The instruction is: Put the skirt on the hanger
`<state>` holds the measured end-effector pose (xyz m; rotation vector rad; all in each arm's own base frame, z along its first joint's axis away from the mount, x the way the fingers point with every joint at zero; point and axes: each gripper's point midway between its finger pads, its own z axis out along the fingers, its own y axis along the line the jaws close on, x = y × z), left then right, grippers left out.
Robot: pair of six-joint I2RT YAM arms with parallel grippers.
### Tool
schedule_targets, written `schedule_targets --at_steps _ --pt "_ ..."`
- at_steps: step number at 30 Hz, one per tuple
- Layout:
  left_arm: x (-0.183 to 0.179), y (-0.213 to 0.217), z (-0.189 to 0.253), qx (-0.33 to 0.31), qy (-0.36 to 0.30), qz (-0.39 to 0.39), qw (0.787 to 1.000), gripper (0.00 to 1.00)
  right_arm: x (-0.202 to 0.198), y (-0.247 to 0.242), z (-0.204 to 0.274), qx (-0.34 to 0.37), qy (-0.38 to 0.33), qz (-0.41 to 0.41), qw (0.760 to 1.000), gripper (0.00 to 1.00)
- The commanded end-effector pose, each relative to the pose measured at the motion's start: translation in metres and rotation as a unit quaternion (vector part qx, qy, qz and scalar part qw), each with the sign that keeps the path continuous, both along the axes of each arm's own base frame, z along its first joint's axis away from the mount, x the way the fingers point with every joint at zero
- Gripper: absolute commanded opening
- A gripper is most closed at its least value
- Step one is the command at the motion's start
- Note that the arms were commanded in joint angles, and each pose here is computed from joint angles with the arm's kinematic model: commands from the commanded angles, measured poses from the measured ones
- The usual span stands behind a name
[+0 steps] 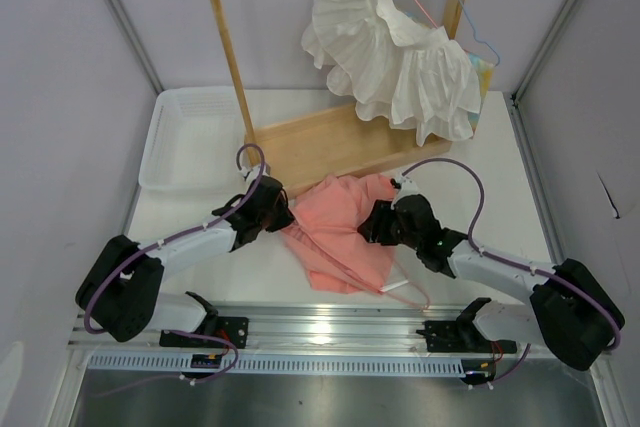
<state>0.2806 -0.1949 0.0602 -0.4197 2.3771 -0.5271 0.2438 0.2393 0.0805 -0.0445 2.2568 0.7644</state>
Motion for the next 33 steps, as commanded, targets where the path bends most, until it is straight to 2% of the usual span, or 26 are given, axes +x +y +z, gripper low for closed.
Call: schedule_targets --at_steps 1,5,6,8,9,13,16,18,24,33 --pt "0.012 -0.008 0.015 -0.001 -0.027 -0.004 1.000 0.00 -0.002 0.012 0.018 0.053 -0.016 0.018 0.998 0.49" --pt "0.012 -0.009 0.014 -0.001 -0.026 -0.007 1.000 0.00 -0.009 0.011 0.022 0.070 -0.019 0.023 0.997 0.34" --pt "0.012 -0.010 0.014 -0.001 -0.025 -0.008 1.000 0.00 -0.012 0.009 0.024 0.074 -0.022 0.024 0.997 0.24" --pt "0.012 -0.011 0.015 -0.003 -0.027 -0.012 1.000 0.00 -0.014 0.006 0.026 0.076 -0.024 0.019 0.997 0.14" --pt "0.011 -0.012 0.015 -0.004 -0.026 -0.015 1.000 0.00 -0.014 0.004 0.033 0.080 -0.034 0.017 0.996 0.02" --pt "0.010 -0.017 0.019 -0.005 -0.026 -0.034 0.999 0.00 -0.017 -0.014 0.041 0.061 -0.048 -0.011 0.997 0.00" --pt "0.007 -0.020 0.027 -0.010 -0.030 -0.055 0.998 0.00 -0.010 -0.035 0.059 0.038 -0.087 -0.054 0.994 0.00" --pt "0.005 -0.024 0.031 -0.010 -0.034 -0.075 0.997 0.00 -0.012 -0.049 0.060 0.001 -0.095 -0.072 0.993 0.00" --pt "-0.013 -0.053 0.039 -0.048 -0.021 -0.181 0.982 0.00 -0.021 -0.053 0.081 -0.035 -0.131 -0.069 0.988 0.00" --pt "-0.017 -0.038 0.020 -0.005 0.001 -0.176 0.984 0.00 -0.027 -0.049 0.107 -0.060 -0.165 -0.068 0.982 0.00"
